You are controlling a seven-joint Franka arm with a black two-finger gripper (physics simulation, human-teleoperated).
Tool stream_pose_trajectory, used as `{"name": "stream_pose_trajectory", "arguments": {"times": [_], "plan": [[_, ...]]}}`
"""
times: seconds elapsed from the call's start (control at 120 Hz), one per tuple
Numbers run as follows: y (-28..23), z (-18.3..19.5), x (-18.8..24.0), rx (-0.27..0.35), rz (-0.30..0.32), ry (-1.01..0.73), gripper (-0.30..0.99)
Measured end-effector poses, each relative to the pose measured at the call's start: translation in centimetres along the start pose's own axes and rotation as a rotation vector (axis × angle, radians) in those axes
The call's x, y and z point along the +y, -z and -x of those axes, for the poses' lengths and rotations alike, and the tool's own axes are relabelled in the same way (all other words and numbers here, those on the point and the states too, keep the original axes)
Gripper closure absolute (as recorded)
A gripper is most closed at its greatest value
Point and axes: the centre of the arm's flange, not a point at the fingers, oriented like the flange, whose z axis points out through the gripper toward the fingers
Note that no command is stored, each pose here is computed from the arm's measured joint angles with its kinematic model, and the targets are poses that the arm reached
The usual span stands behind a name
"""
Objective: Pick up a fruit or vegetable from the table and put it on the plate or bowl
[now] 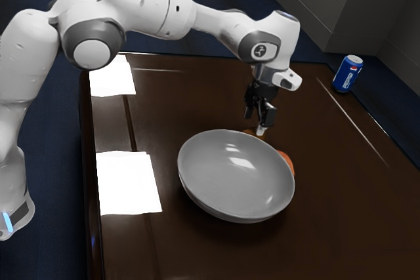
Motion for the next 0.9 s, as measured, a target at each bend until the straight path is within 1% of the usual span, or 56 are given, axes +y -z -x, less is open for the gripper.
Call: {"name": "stream_pose_trajectory", "arguments": {"times": [0.133,0.317,0.567,0.6,0.708,0.75,0.792,0.9], "plan": [[-0.8,-0.1,0.2,-0.01,0.014,-0.003,0.01],[-1.9,-0.3,-1.4,-0.022,0.027,0.02,0.01],[-4.0,-1.0,-1.2,-0.035,0.046,0.014,0.01],[-4.1,-1.0,-1.1,-0.034,0.049,0.012,0.04],[-4.0,-1.2,-0.7,-0.027,0.053,0.003,0.27],[-4.0,-1.2,-0.6,-0.025,0.053,0.0,0.32],[-3.9,-1.2,-0.6,-0.024,0.053,-0.002,0.35],[-3.7,-1.1,0.0,-0.019,0.051,-0.013,0.38]]}}
